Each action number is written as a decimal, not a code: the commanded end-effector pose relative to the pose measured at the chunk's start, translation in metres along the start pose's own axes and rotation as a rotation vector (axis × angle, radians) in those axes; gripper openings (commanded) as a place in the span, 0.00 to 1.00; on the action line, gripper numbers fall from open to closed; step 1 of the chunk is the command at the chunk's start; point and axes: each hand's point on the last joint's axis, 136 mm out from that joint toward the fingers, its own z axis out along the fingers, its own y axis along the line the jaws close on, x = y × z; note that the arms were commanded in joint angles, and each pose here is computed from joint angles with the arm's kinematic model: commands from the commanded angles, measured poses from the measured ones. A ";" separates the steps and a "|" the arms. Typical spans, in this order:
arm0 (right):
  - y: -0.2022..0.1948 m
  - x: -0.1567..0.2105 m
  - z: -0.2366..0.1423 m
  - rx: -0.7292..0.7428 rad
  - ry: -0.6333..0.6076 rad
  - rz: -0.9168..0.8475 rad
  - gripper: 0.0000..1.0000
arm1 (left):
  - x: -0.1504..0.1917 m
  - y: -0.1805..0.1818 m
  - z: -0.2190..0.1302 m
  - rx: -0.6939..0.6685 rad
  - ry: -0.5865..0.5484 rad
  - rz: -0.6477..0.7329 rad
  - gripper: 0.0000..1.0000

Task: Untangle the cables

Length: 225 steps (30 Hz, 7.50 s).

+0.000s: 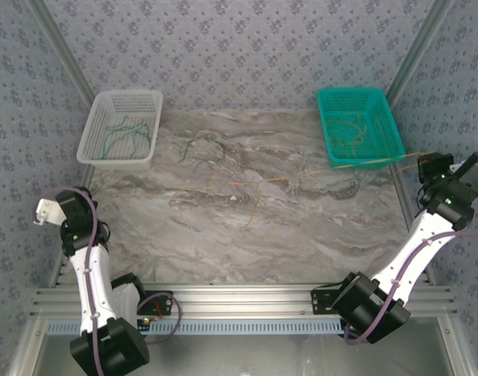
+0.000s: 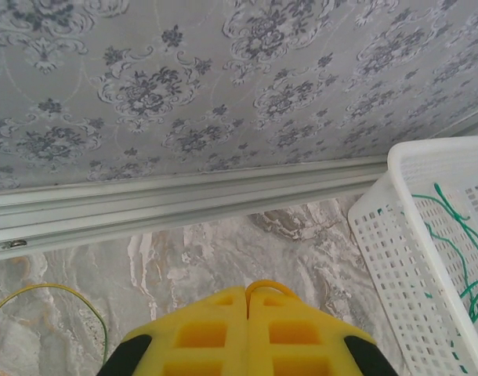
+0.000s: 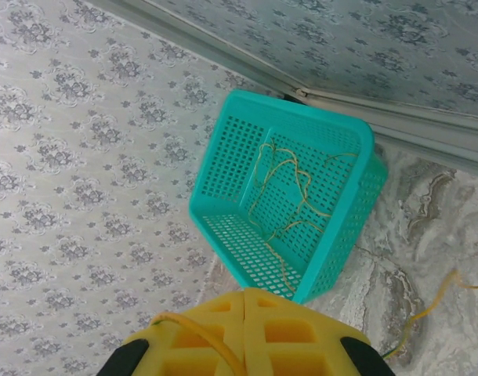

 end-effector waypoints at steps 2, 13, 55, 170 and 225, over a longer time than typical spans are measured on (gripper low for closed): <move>0.022 0.005 -0.002 -0.071 0.014 -0.057 0.00 | -0.008 -0.030 -0.006 0.131 -0.002 0.028 0.00; 0.102 0.212 -0.006 -0.321 0.443 -0.511 0.00 | 0.116 -0.178 -0.120 0.684 0.289 0.561 0.00; 0.041 0.226 0.038 -0.152 0.418 -0.508 0.00 | 0.123 -0.106 -0.112 0.447 0.202 0.728 0.73; 0.019 0.458 -0.002 -0.925 1.036 -1.265 0.35 | 0.198 -0.248 -0.302 1.572 0.249 1.177 0.00; 0.100 0.153 -0.022 -0.523 0.247 -0.638 0.00 | -0.019 -0.149 -0.124 0.513 -0.165 0.396 0.00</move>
